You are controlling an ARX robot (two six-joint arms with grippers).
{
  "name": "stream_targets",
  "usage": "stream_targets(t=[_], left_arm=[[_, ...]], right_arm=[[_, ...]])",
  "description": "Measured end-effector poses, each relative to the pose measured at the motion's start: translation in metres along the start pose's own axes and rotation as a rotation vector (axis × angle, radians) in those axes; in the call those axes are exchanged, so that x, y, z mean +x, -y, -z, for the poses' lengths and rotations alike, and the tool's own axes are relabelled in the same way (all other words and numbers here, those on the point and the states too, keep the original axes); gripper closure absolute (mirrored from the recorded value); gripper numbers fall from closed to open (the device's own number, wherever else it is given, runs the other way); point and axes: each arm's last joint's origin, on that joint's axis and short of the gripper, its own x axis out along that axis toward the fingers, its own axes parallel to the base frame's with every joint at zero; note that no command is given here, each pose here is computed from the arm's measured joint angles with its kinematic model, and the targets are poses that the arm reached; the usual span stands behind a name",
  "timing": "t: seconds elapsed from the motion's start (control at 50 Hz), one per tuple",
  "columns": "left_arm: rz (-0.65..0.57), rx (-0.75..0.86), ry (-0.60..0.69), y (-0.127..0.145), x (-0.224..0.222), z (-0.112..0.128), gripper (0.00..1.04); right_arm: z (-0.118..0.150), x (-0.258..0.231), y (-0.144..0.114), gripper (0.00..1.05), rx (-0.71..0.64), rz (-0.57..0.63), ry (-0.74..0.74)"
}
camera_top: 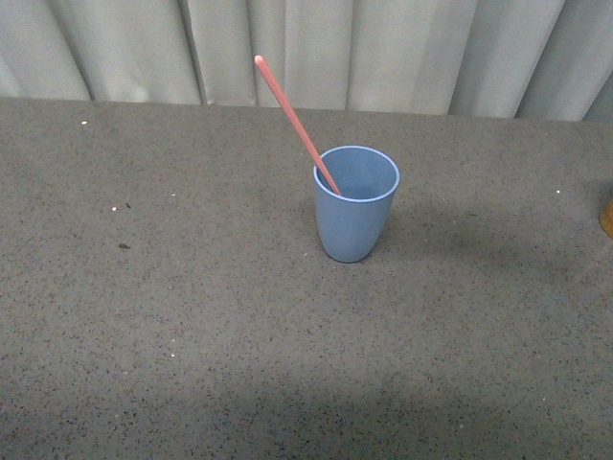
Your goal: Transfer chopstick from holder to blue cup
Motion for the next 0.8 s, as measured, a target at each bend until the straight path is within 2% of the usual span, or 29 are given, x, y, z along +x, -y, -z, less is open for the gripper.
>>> stream_targets(t=[0.12, 0.18, 0.24, 0.34, 0.42, 0.56, 0.799], left_arm=[[0.000, 0.000, 0.000, 0.000, 0.000, 0.000, 0.07], [0.000, 0.000, 0.000, 0.000, 0.000, 0.000, 0.07], [0.000, 0.000, 0.000, 0.000, 0.000, 0.000, 0.07], [0.000, 0.000, 0.000, 0.000, 0.000, 0.000, 0.07], [0.000, 0.000, 0.000, 0.000, 0.000, 0.000, 0.07], [-0.001, 0.000, 0.000, 0.000, 0.000, 0.000, 0.07], [0.000, 0.000, 0.000, 0.000, 0.000, 0.000, 0.07]], right_arm=[[-0.006, -0.034, 0.025, 0.43, -0.253, -0.015, 0.073], [-0.009, -0.060, 0.042, 0.57, -0.362, -0.008, 0.071], [-0.008, -0.075, 0.051, 0.66, -0.396, -0.002, 0.062], [-0.007, -0.109, 0.068, 0.87, -0.432, 0.008, 0.028], [-0.019, -0.135, 0.076, 1.03, -0.434, -0.031, 0.034], [-0.039, -0.166, 0.076, 1.04, -0.433, 0.001, 0.095], [-0.074, -0.171, 0.060, 1.04, -0.435, 0.001, 0.078]])
